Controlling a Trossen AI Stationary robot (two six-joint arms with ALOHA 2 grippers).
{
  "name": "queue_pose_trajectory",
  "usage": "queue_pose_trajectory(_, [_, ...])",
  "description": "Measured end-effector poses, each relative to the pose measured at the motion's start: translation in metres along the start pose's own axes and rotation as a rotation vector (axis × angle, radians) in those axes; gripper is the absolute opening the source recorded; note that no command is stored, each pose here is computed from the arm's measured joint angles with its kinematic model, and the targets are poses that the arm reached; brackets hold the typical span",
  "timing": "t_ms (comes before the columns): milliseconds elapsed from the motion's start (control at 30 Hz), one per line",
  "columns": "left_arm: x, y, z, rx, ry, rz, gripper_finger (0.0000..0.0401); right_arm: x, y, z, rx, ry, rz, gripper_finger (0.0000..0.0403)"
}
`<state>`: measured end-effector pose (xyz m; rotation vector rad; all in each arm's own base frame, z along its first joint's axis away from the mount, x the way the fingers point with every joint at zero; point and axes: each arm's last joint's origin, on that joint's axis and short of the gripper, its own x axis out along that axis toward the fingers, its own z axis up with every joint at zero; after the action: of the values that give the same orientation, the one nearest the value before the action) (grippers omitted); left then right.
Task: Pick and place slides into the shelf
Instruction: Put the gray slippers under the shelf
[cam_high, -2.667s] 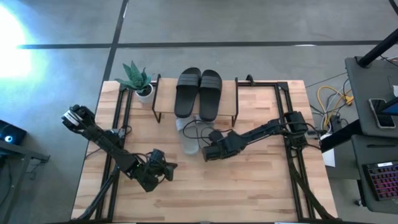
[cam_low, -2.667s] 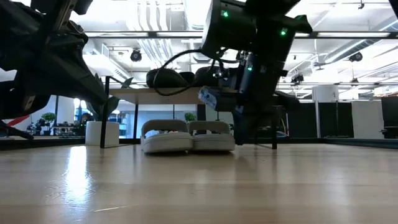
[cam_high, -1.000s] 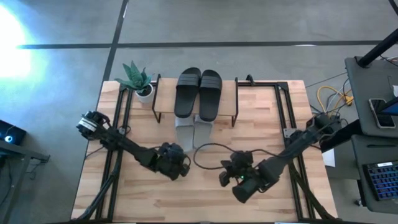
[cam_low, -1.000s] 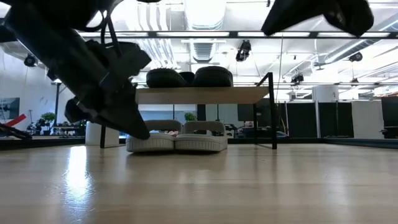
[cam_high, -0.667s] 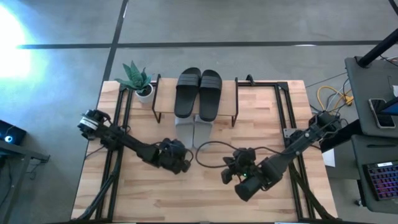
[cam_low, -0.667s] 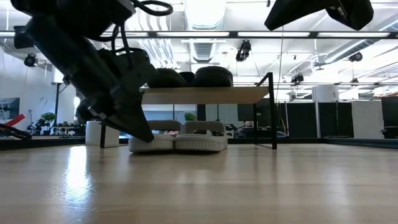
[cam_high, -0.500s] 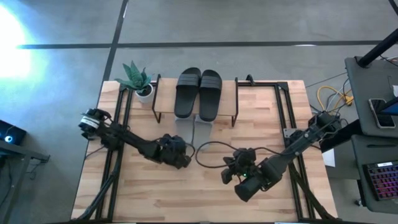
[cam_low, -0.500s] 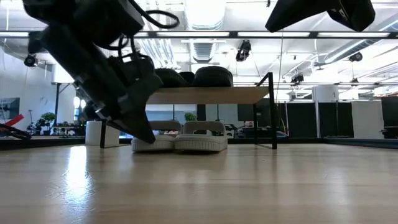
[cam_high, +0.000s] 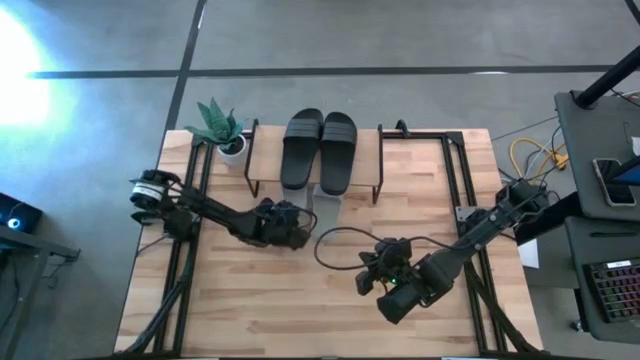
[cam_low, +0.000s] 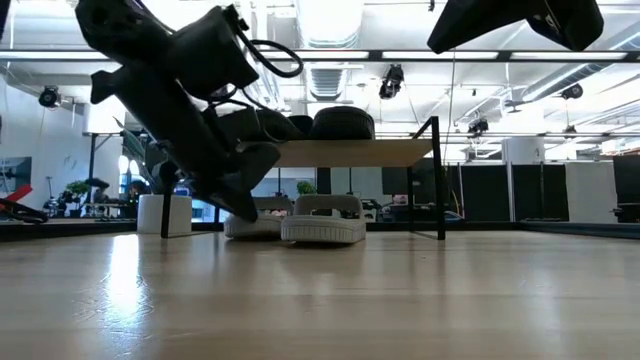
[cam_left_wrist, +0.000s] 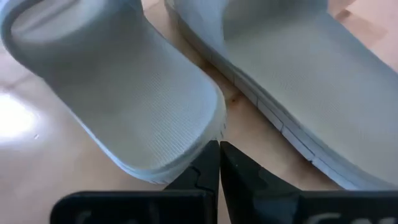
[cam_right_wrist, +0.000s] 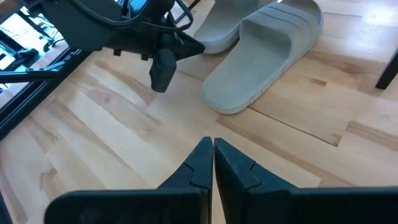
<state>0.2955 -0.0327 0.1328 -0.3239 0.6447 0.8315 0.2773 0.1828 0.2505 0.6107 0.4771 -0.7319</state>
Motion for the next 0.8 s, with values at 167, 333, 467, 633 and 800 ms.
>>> queue_pose_trajectory(167, [-0.011,-0.008,0.001,0.001,-0.020,-0.040,0.0000,0.000,0.000,0.000,0.000,0.001,-0.001,0.0009])
queue_pose_trajectory(333, [-0.050,-0.029,0.003,0.002,-0.058,-0.189,0.0000,0.004,-0.001,-0.001,0.063,0.094,-0.012,0.0009])
queue_pose_trajectory(467, [-0.096,-0.041,-0.004,-0.026,-0.047,-0.367,0.0000,0.015,-0.008,-0.004,0.176,0.186,-0.056,0.0009])
queue_pose_trajectory(633, [-0.151,-0.039,-0.032,-0.103,0.004,-0.516,0.0000,0.040,-0.013,-0.010,0.261,0.262,-0.008,0.0009])
queue_pose_trajectory(800, [-0.193,-0.027,-0.060,-0.189,0.018,-0.614,0.0000,0.076,-0.004,-0.014,0.340,0.310,0.281,0.0009])
